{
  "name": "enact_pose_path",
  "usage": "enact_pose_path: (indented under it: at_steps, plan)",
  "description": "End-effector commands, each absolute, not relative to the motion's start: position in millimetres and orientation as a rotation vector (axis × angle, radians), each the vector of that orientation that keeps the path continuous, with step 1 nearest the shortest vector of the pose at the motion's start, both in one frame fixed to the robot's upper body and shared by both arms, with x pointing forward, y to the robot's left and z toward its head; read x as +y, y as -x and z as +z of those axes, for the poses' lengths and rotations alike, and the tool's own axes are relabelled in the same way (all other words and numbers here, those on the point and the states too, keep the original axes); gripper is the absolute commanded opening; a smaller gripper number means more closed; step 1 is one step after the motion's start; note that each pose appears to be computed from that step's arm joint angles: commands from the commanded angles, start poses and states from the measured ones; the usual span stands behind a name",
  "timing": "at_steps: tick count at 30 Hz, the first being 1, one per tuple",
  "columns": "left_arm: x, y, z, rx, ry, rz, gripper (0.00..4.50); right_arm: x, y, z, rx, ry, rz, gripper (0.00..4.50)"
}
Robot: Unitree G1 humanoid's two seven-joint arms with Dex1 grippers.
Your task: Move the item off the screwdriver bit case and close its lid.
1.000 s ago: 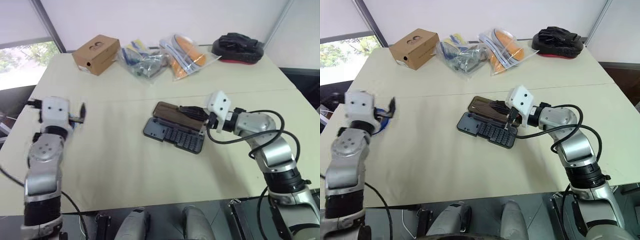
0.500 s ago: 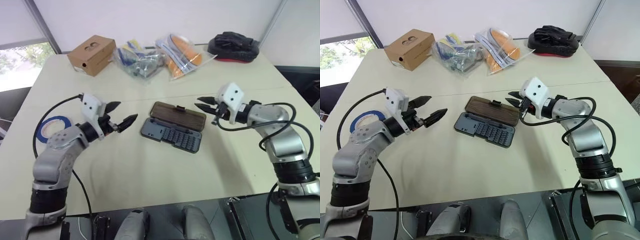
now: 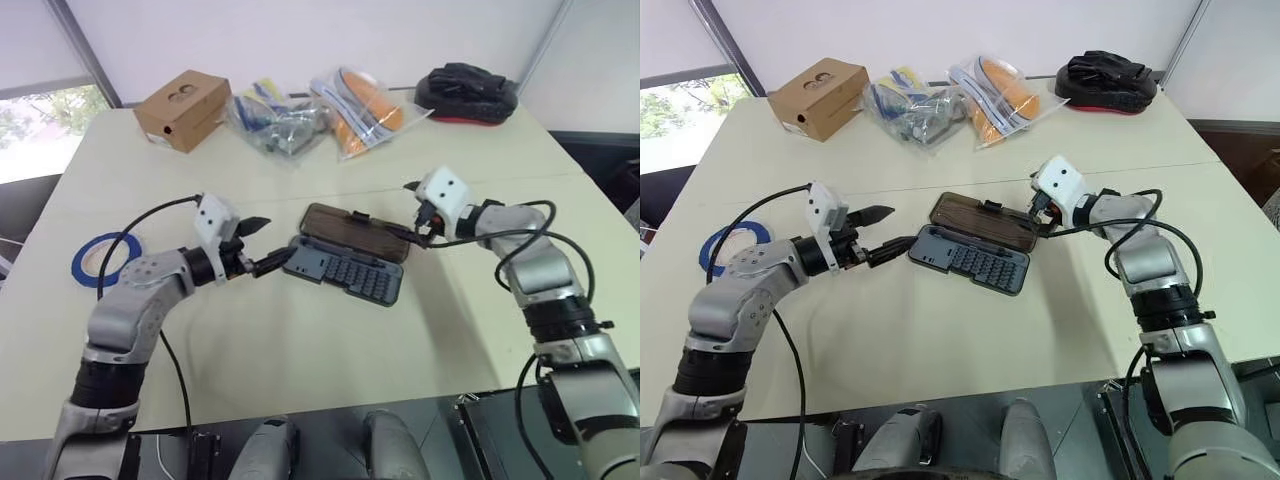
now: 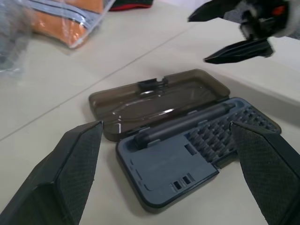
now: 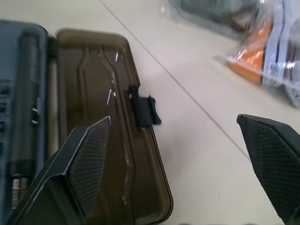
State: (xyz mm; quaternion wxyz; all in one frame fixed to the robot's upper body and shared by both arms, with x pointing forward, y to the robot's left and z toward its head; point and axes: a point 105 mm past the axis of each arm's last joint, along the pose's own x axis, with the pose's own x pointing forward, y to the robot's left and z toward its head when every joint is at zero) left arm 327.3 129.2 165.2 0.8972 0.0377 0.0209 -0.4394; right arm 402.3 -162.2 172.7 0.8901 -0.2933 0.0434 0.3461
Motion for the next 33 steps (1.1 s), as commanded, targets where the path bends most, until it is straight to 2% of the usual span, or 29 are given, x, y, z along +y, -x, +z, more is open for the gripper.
enact_pose_path:
  at_steps: [1,14,17,24,33]
  plan:
    - [125.5,-328.6,174.6,-0.003,-0.110,-0.924,4.50,-158.1,-412.7,182.2,0.076,0.619,0.720,4.47]
    - [124.5,-328.9,171.5,-0.016,-0.134,-0.901,4.50,-167.8,-432.8,153.0,0.238,0.661,0.777,4.47]
    - [125.3,-328.1,170.6,-0.017,-0.136,-0.892,4.50,-171.3,-434.0,149.8,0.260,0.656,0.779,3.65]
    - [128.2,-328.5,170.8,-0.031,-0.143,-0.858,4.50,-177.0,-432.5,136.8,0.343,0.701,0.817,0.08]
    - [133.9,-331.2,177.4,-0.057,-0.157,-0.820,4.50,-176.8,-424.7,124.6,0.429,0.756,0.909,0.03]
